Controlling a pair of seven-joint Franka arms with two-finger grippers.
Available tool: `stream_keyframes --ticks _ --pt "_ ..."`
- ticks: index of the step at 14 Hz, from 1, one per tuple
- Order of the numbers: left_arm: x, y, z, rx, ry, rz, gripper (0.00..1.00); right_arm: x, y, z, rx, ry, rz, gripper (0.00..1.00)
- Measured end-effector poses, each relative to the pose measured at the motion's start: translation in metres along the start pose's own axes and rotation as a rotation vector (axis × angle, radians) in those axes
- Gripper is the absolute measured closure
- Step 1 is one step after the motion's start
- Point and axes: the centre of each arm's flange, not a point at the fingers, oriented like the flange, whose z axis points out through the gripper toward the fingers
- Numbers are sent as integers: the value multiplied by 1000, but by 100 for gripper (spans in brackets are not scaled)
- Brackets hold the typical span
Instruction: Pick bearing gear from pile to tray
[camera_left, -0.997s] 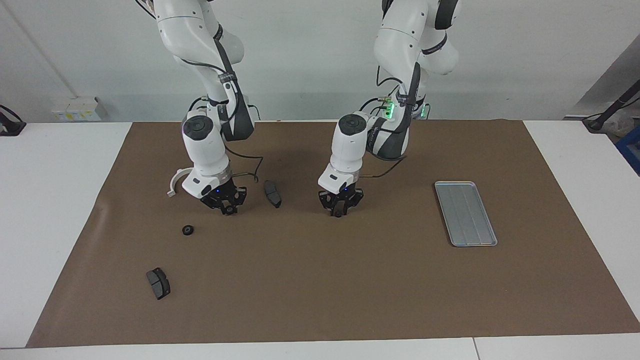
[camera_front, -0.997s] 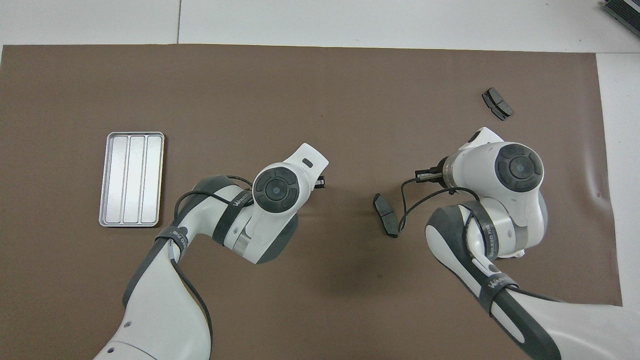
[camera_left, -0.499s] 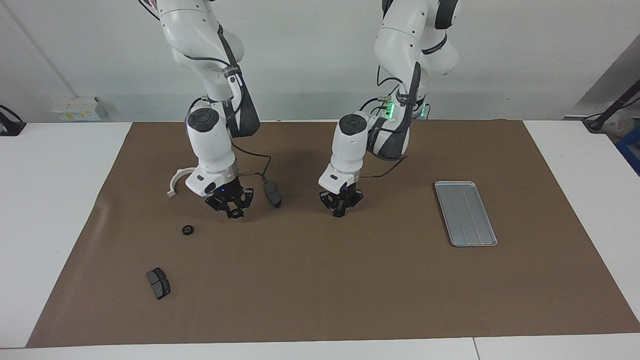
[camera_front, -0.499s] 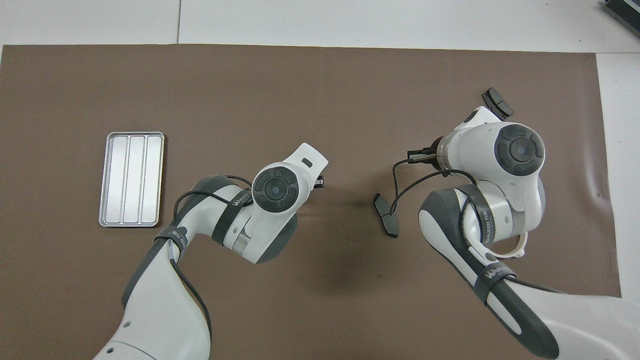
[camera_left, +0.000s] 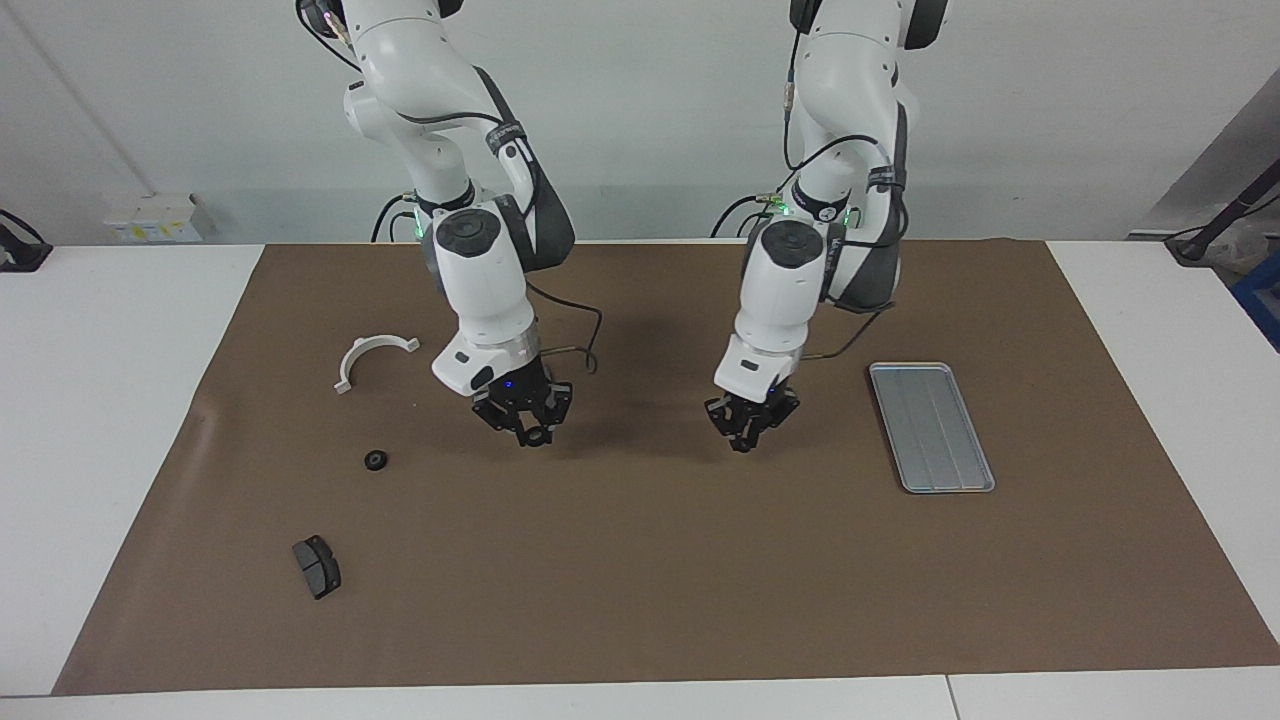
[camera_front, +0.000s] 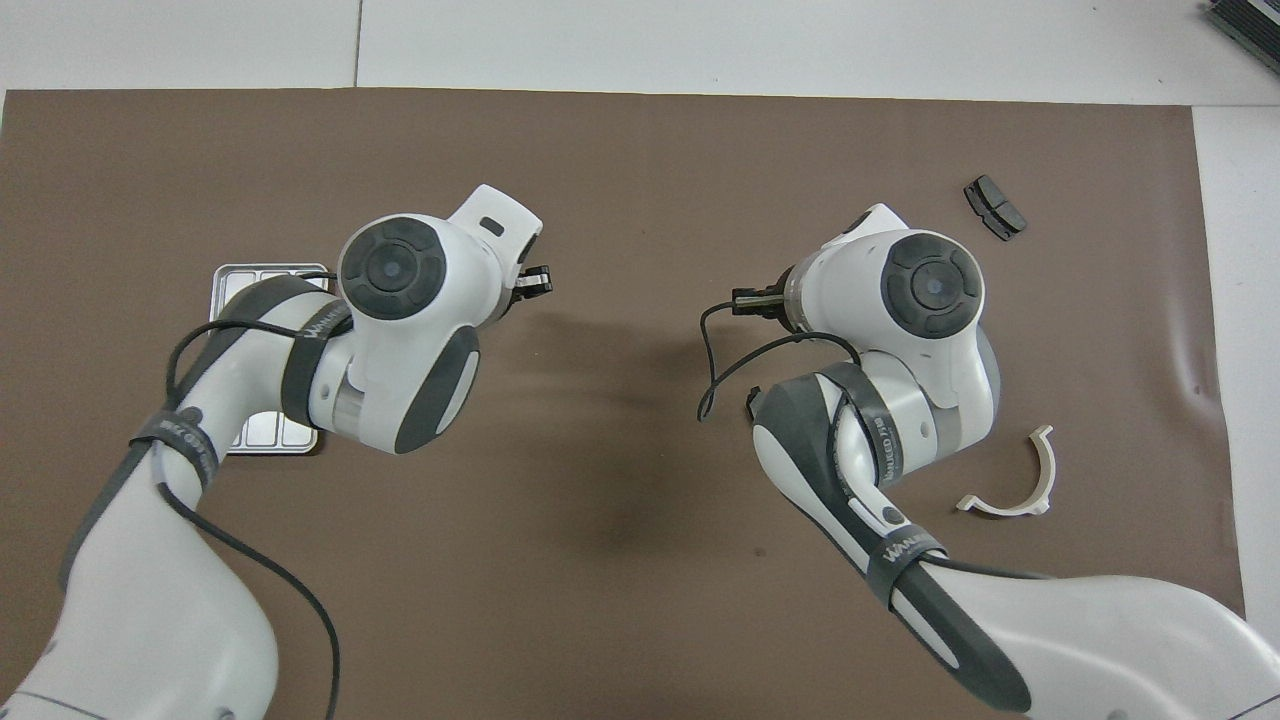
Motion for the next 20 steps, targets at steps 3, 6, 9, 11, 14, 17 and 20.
stream_keyframes --ticks 3,6,9,11,14,17,20 --pt "22 -82 -16 34 -66 115 76 -14 -67 26 -10 -7 30 65" --pt "32 -166 -4 47 -110 234 76 -24 -115 46 -17 -14 46 65" --pt "28 -229 13 43 -154 294 76 -35 -146 62 -17 -34 57 65" --pt "15 -244 29 18 -156 306 76 -41 -156 68 -17 -39 60 65" --pt "-5 -246 50 4 -144 305 70 -43 -160 68 -16 -40 58 57" --pt "-6 -242 49 -1 -134 312 38 -39 -160 64 -12 -31 61 26" --pt "4 -225 31 -17 -88 309 25 -23 -146 57 -12 -10 82 0"
